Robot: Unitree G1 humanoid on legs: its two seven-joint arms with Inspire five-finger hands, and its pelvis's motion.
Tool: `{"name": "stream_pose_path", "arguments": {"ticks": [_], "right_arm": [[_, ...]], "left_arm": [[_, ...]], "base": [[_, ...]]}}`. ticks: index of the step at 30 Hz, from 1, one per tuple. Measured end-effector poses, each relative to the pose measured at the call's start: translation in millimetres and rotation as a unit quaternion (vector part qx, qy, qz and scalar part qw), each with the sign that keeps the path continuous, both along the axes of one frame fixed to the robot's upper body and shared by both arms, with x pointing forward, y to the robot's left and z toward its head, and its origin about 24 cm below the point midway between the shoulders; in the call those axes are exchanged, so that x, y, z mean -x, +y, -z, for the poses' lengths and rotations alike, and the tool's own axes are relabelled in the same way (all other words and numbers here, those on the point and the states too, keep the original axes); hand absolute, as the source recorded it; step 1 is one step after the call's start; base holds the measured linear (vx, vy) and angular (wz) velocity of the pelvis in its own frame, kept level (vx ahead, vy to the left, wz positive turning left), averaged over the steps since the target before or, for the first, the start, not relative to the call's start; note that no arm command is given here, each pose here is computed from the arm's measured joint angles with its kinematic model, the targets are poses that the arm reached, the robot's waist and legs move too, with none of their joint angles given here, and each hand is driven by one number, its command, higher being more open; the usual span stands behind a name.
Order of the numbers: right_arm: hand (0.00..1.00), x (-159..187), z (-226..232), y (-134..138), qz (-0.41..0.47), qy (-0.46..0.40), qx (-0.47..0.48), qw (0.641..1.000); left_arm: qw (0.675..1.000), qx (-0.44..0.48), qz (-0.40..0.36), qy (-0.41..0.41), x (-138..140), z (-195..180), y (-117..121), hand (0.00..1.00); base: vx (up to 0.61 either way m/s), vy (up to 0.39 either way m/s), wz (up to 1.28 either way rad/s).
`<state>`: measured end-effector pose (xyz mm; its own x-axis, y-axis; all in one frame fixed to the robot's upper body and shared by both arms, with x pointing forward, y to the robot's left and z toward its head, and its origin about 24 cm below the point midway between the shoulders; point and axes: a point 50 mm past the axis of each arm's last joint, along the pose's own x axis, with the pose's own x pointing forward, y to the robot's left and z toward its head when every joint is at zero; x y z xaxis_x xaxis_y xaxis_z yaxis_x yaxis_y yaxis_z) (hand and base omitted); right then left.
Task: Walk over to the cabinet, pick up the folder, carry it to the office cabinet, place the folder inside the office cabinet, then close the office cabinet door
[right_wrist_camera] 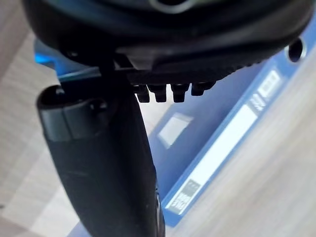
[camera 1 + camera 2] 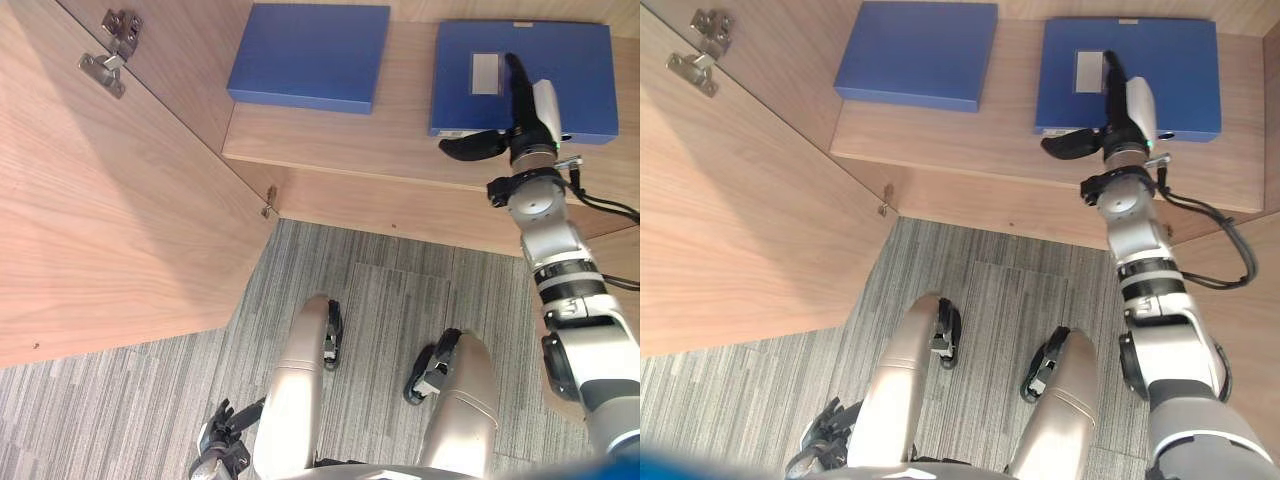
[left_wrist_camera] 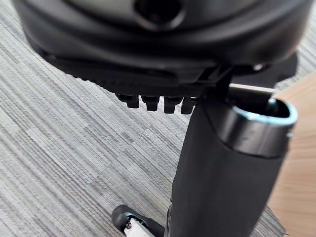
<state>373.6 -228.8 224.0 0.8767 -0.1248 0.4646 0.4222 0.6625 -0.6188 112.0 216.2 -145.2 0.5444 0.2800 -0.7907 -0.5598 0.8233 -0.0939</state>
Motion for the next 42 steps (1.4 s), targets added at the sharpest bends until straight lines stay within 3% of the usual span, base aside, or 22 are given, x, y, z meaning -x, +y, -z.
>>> {"name": "stream_pose_path", "arguments": {"ticks": [7, 13, 22, 31, 42], "right_arm": [[1.0, 27.9, 17.8, 26.9, -0.008, -0.055, 0.139, 0.989], [1.0, 44.9, 84.8, 41.9, -0.045, 0.024, 0.265, 0.963], [1.0, 45.7, 123.2, 35.9, -0.08, 0.119, 0.338, 0.93], [1.0, 36.0, 122.9, 35.3, -0.076, 0.13, 0.339, 0.928], [1.0, 9.6, 86.2, 12.4, -0.011, 0.12, 0.252, 0.96]], "left_arm": [[1.0, -0.022, 0.002, -0.006, -3.6, -3.6, 4.6, 1.0], [1.0, -0.025, 0.003, -0.005, -3.1, -3.8, 7.0, 1.0], [1.0, -0.02, 0.009, 0.014, 4.2, 1.4, 4.0, 1.0], [0.999, -0.021, 0.029, 0.015, 3.2, 2.1, 0.2, 1.0], [0.999, -0.024, 0.028, 0.01, 1.6, 0.9, 0.8, 1.0]], "base": [[0.03, -0.016, -0.02], [0.04, -0.004, -0.05], [0.02, -0.009, -0.07], [0.03, -0.005, -0.01], [0.03, -0.008, 0.02]]}}
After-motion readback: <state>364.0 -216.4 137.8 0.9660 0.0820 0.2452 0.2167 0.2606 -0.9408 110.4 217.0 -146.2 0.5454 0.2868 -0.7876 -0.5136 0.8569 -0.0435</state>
